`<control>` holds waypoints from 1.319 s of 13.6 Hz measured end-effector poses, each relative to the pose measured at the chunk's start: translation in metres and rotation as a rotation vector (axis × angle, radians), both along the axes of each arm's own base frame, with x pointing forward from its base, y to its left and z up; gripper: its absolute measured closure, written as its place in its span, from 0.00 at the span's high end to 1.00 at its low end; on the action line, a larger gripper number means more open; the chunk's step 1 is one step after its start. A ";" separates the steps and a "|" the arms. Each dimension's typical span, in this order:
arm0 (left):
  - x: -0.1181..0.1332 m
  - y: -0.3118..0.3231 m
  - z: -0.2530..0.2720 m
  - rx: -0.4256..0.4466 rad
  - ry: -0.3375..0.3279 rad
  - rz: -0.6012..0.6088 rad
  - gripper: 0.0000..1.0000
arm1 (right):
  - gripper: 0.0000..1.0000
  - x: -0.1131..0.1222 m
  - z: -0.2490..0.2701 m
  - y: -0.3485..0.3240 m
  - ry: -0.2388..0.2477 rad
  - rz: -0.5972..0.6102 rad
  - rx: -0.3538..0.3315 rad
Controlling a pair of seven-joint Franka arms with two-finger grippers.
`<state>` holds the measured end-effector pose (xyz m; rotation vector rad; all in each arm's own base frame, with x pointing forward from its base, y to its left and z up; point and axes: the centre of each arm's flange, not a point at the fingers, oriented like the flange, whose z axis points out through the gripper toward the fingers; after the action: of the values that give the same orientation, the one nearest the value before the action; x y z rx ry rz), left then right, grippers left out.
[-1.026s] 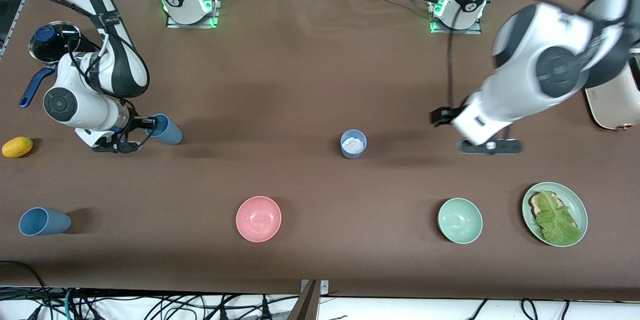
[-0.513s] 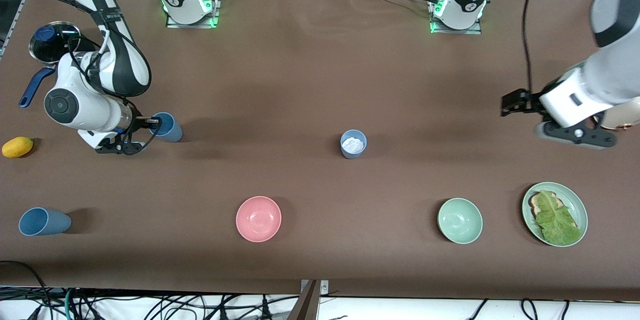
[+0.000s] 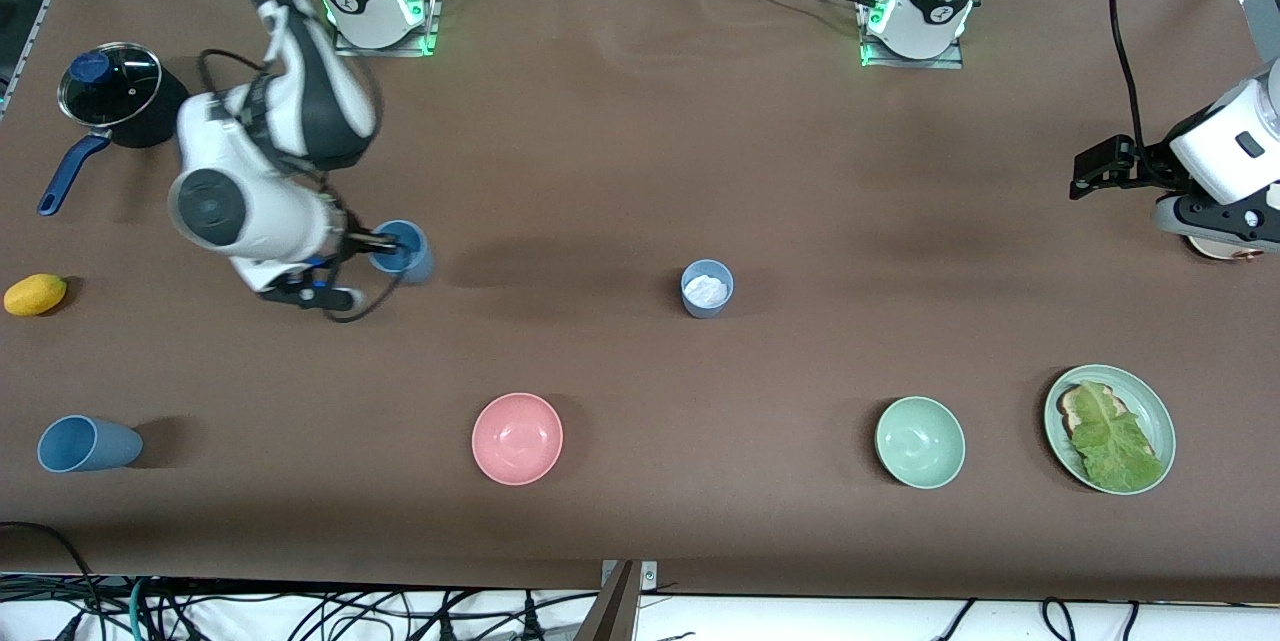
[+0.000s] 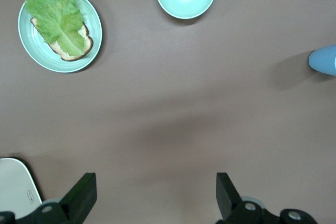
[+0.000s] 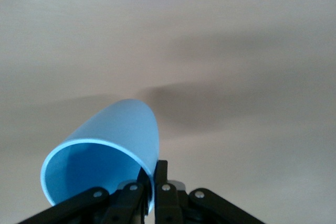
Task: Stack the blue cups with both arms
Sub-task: 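Withdraw the left gripper while the right gripper carries its cup to the middle, then lower the held blue cup into the standing cup with the right gripper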
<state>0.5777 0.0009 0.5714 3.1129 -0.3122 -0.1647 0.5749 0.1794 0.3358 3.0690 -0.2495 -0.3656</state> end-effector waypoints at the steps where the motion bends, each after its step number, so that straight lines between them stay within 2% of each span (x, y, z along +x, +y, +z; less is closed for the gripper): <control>1: 0.000 0.000 0.000 0.000 0.000 -0.001 1.00 | 0.06 -0.006 0.007 0.031 -0.013 -0.023 -0.013; 3: -0.001 0.001 0.000 0.000 0.007 0.002 1.00 | 0.06 -0.015 0.019 0.083 -0.018 -0.076 -0.023; 7: -0.002 0.002 -0.001 0.000 0.015 0.003 1.00 | 0.06 -0.022 0.041 0.187 -0.002 -0.223 0.030; 11: -0.002 0.002 -0.001 0.000 0.018 0.004 1.00 | 0.06 -0.039 0.039 0.284 -0.025 -0.342 0.037; 18: -0.002 0.003 -0.001 0.000 0.019 0.005 1.00 | 0.06 -0.032 0.043 0.348 -0.061 -0.505 0.201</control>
<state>0.5753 0.0036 0.5702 3.1102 -0.3042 -0.1945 0.5433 0.5276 0.3788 3.1749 -1.0603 -0.3267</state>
